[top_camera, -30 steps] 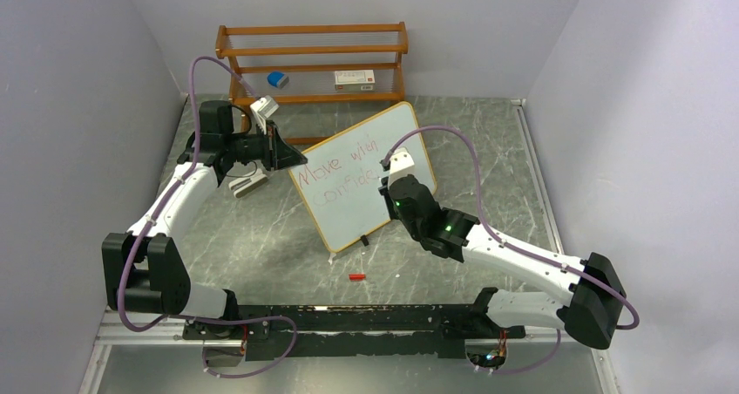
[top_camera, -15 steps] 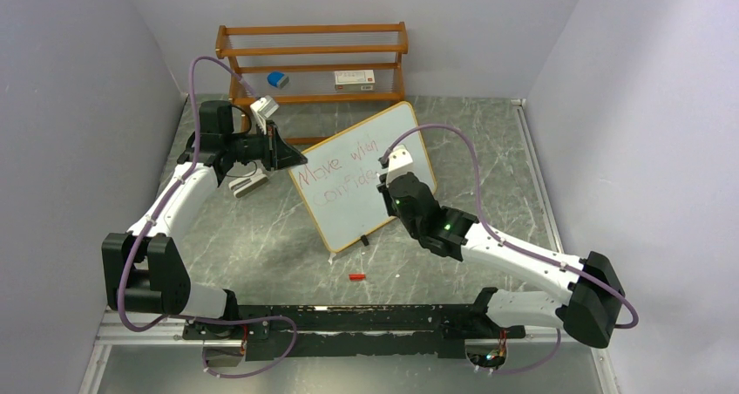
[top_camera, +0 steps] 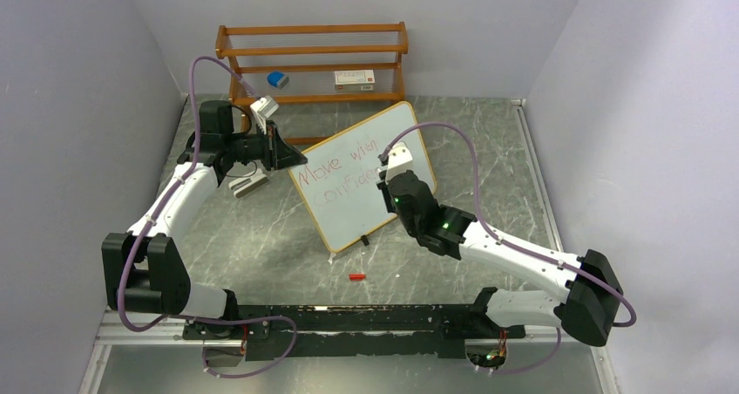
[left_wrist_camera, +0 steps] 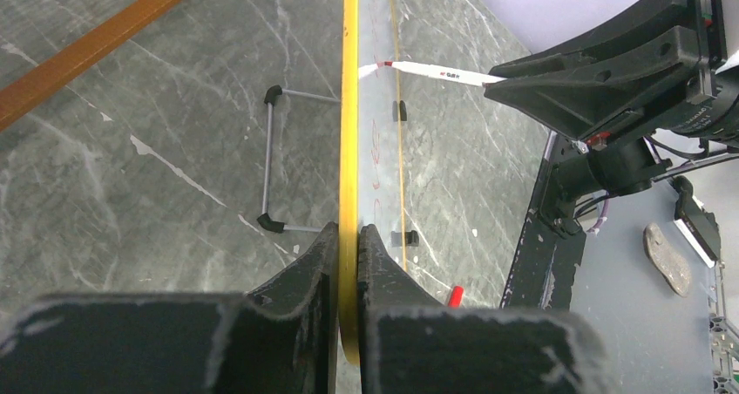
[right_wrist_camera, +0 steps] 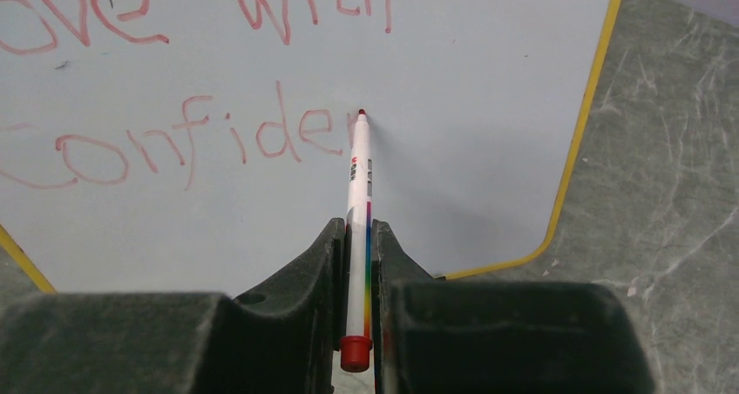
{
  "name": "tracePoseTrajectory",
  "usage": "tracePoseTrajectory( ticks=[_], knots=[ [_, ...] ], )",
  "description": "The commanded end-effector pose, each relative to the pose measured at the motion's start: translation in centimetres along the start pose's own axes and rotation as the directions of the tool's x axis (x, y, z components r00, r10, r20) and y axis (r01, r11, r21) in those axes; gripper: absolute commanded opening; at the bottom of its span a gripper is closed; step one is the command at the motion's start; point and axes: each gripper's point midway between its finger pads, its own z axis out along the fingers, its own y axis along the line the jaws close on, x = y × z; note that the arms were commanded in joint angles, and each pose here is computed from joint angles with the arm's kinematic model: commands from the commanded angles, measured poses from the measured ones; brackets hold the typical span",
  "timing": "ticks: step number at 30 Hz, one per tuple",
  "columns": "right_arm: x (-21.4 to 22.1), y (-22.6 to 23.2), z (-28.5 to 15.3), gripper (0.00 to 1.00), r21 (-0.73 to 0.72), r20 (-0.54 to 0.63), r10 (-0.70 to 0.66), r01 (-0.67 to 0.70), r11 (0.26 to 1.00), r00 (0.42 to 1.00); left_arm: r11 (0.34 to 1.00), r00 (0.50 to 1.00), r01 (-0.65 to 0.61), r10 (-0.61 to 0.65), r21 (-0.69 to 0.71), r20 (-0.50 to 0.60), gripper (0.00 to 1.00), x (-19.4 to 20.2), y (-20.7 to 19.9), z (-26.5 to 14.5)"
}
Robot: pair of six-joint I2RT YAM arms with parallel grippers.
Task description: Write a sentence on the whiteboard
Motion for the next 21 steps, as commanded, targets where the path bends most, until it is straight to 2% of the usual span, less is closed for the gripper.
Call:
tracePoseTrajectory(
  ticks=[1,21],
  knots=[
    [-1.7,-0.9,0.1,0.00,0.037,0.049,0.028,-0.030,0.999,0.998,0.998,0.999,-0.044,0.043,-0.049,-0.019,0.05,0.4,1.3,0.0],
    [1.6,-1.0,-0.3,0.00,0.023,-0.052,0.024,-0.023,0.999,0.998,0.998,0.999,-0.041,0.040,-0.049,-0.019,0.05,0.3,1.3,0.1]
  ],
)
